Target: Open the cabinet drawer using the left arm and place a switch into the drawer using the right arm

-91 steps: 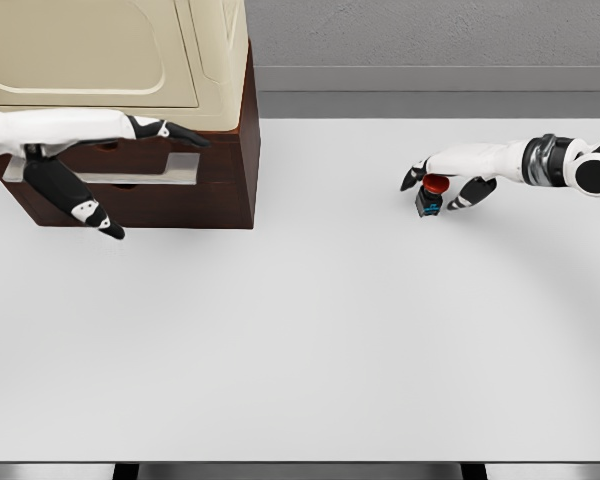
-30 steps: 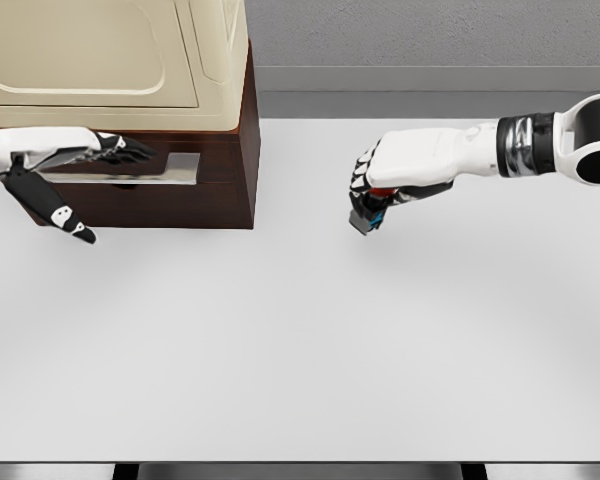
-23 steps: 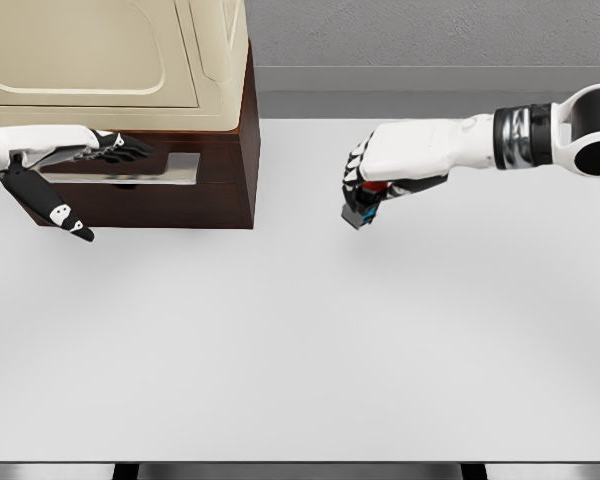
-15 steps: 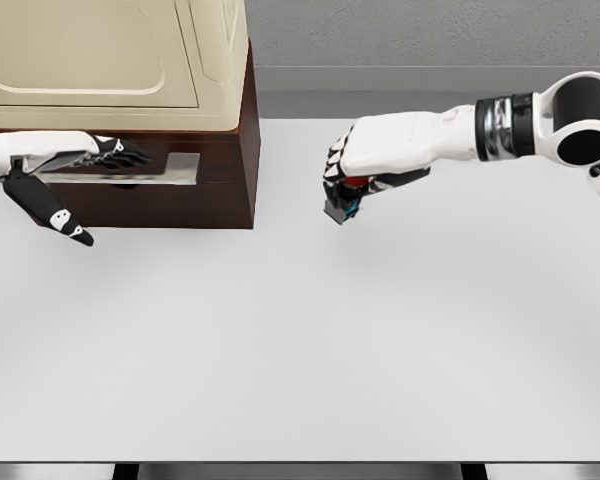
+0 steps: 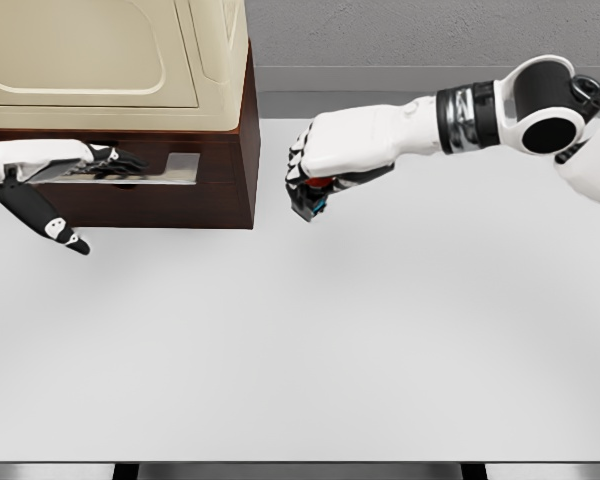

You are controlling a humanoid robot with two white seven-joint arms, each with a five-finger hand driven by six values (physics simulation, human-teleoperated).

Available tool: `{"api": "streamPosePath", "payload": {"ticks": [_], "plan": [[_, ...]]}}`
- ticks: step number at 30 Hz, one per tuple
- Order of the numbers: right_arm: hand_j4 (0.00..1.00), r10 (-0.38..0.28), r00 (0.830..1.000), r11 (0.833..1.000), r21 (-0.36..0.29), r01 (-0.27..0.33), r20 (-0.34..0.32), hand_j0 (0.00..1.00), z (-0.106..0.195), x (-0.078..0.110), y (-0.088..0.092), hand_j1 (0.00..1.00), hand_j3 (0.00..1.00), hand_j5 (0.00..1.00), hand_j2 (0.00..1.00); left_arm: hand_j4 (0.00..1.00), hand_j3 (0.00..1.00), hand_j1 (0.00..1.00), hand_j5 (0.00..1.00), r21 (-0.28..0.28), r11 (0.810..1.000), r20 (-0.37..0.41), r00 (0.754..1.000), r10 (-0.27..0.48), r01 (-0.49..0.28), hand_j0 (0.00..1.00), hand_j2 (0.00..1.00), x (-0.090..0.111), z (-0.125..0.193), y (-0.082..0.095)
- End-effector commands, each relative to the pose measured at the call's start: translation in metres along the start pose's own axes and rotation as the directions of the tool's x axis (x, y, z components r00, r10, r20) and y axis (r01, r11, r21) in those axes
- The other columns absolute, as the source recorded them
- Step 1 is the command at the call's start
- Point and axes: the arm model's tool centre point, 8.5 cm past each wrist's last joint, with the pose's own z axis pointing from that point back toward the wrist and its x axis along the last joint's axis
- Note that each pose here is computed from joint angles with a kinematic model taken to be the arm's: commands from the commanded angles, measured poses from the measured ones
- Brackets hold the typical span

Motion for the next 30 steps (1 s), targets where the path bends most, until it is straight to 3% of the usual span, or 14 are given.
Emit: {"api": "streamPosePath", "payload": {"ticks": [1, 8, 19, 30], "plan": [[0.47, -0.008, 1.000, 1.000, -0.013, 0.008, 0.024, 0.47, -0.005, 0.005, -0.004, 0.47, 0.47, 0.47, 0.47, 1.00, 1.00, 1.00, 1.00, 0.004, 1.000, -0.019, 1.000, -0.003, 0.003, 1.00, 1.00, -0.004, 0.004, 0.000], [0.47, -0.001, 1.000, 0.999, -0.041, 0.002, 0.031, 0.47, 0.001, 0.005, -0.021, 0.47, 0.47, 0.47, 0.47, 1.00, 1.00, 1.00, 1.00, 0.015, 1.000, -0.037, 0.999, 0.012, -0.011, 1.00, 1.00, -0.011, 0.015, 0.001], [0.47, 0.026, 0.999, 0.997, -0.069, -0.023, 0.048, 0.47, 0.001, 0.008, -0.042, 0.47, 0.47, 0.47, 0.47, 1.00, 1.00, 1.00, 1.00, 0.004, 0.998, -0.005, 0.998, 0.057, -0.057, 1.00, 1.00, -0.011, 0.015, -0.002], [0.47, 0.054, 0.998, 0.996, -0.074, -0.051, 0.042, 0.47, 0.005, 0.009, -0.054, 0.47, 0.47, 0.47, 0.47, 1.00, 1.00, 1.00, 1.00, 0.014, 0.997, -0.009, 0.997, 0.080, -0.080, 1.00, 1.00, -0.015, 0.024, -0.001]]}}
